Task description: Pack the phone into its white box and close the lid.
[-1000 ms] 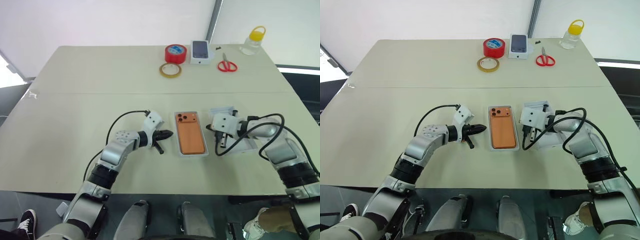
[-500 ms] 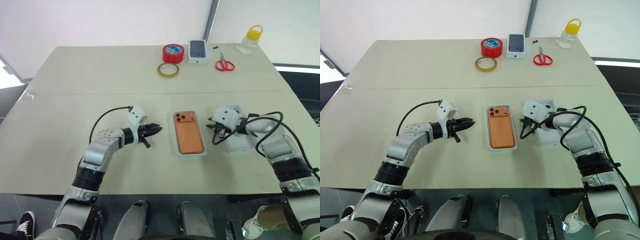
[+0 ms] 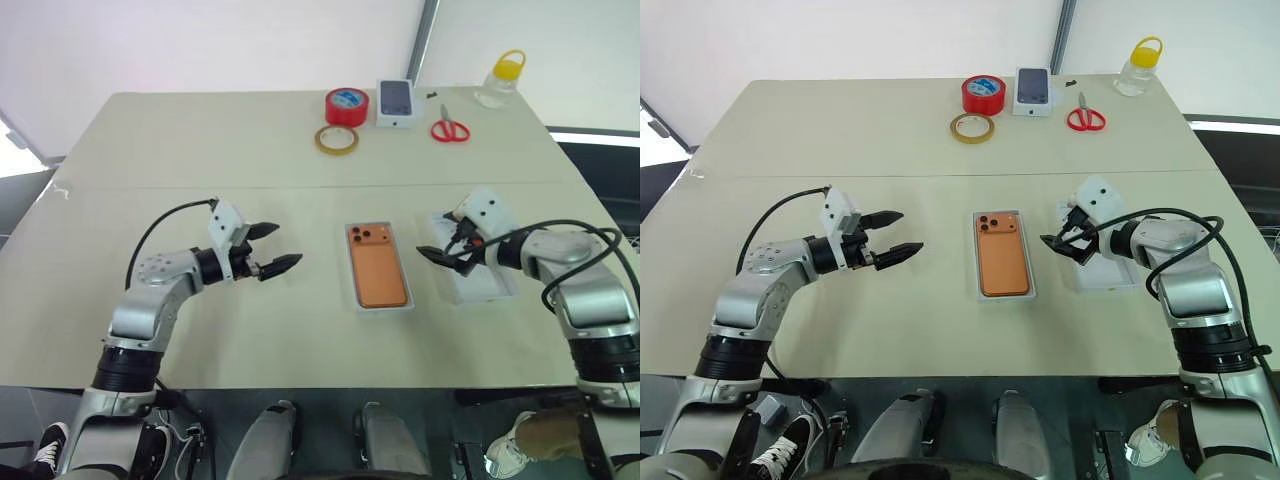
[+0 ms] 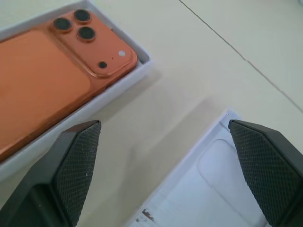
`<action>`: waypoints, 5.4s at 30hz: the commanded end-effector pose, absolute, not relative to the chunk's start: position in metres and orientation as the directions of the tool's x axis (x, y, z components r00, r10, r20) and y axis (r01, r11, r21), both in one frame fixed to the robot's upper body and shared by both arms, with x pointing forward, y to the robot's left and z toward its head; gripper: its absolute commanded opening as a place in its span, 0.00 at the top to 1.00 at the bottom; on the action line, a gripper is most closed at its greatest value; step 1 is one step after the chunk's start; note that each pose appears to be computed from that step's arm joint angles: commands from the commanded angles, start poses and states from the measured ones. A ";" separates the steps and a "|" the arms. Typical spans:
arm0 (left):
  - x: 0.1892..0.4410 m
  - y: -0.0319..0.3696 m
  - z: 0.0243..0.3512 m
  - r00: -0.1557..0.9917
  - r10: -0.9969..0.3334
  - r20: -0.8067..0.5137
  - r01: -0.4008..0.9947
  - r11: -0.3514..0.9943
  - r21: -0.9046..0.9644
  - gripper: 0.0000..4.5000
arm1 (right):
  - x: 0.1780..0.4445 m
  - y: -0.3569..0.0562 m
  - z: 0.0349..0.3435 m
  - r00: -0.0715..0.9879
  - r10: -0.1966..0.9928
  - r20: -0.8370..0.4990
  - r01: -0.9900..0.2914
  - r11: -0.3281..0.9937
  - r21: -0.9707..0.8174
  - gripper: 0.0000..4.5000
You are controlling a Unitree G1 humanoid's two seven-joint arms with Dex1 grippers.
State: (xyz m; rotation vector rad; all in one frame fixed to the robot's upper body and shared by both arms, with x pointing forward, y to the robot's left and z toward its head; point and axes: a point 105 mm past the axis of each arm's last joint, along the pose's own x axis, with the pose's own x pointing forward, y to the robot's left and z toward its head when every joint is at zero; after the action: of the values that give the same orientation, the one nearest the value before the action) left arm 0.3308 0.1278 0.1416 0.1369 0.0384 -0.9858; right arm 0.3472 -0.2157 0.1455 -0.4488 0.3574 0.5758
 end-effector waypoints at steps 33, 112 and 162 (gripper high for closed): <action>0.291 0.147 0.149 0.508 -0.861 0.018 0.828 0.494 0.267 0.02 | 0.326 -0.209 0.139 0.706 0.152 -0.692 -0.300 0.949 -0.099 0.00; 0.308 0.139 0.163 0.590 -0.802 0.096 0.774 0.595 0.217 0.00 | 0.302 -0.054 0.248 0.408 0.886 0.221 -0.719 0.163 0.676 0.99; 0.312 0.017 0.123 0.455 -0.884 0.102 0.887 0.461 0.035 1.00 | 0.352 -0.181 0.191 0.823 0.543 -0.166 -0.475 0.819 0.321 0.01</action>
State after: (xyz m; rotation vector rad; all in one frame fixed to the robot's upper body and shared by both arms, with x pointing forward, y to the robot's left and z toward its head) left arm 0.3112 0.0202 0.1149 -0.0345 -0.0724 -1.0844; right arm 0.3485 -0.1735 0.1759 0.3190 0.3405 0.5628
